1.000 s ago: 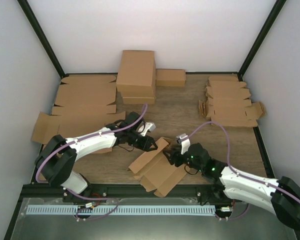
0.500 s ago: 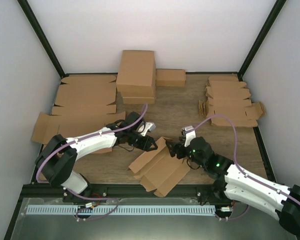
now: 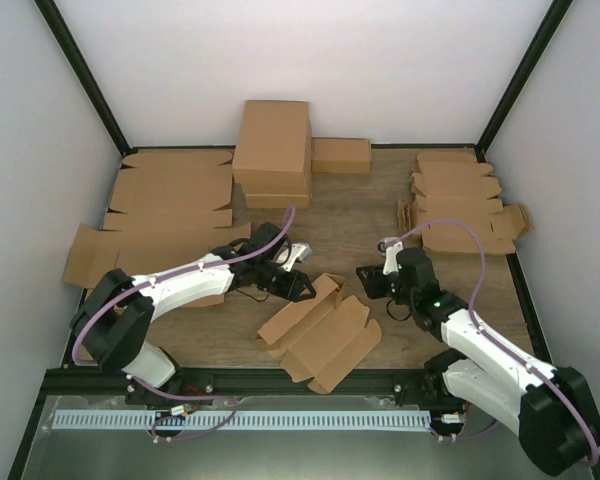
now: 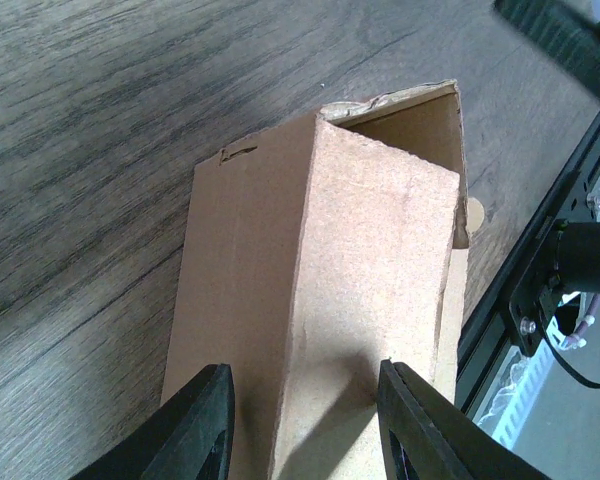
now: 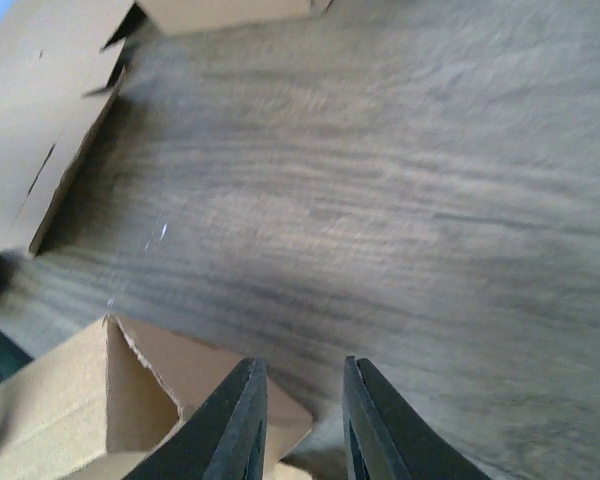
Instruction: Fold the paper box
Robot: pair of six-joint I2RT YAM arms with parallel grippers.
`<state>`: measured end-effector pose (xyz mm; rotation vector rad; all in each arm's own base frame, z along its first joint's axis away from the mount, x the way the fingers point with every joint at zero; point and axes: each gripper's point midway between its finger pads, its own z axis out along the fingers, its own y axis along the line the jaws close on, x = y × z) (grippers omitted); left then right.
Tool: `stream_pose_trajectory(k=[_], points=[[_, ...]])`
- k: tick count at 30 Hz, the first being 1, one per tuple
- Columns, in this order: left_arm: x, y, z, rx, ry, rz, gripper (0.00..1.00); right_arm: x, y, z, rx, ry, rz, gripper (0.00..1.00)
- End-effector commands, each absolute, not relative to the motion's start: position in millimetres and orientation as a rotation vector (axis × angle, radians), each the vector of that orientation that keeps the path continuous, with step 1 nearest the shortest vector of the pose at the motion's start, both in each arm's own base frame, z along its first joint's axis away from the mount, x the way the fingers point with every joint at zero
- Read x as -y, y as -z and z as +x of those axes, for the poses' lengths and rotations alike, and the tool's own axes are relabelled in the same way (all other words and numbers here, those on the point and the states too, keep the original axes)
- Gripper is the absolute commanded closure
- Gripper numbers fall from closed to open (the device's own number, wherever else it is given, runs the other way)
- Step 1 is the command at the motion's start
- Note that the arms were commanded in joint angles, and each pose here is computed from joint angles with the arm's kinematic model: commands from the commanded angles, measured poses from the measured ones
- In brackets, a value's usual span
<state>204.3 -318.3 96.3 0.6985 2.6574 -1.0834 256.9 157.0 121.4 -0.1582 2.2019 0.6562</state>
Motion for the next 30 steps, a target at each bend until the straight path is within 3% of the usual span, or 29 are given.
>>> stream_pose_trajectory(k=[1,13,18,27,30], points=[[325.2,-107.6,206.9,-2.618,1.113,0.71,0.58,-184.4,-124.3,249.1,-2.21,-0.81,-0.314,0.76],[326.4,-106.0,207.6,-2.625,1.114,0.708,0.58,-200.5,-109.0,229.0,-2.231,-0.942,-0.438,0.75],[328.4,-108.2,208.5,-2.617,1.124,0.712,0.58,-209.5,-115.4,215.3,-2.146,-1.021,-0.516,0.68],[330.3,-109.3,208.4,-2.616,1.137,0.718,0.58,-214.1,-113.0,204.3,-2.08,-1.045,-0.587,0.68],[331.1,-109.8,207.7,-2.613,1.143,0.722,0.58,-217.1,-116.7,199.2,-2.041,-1.075,-0.608,0.64]])
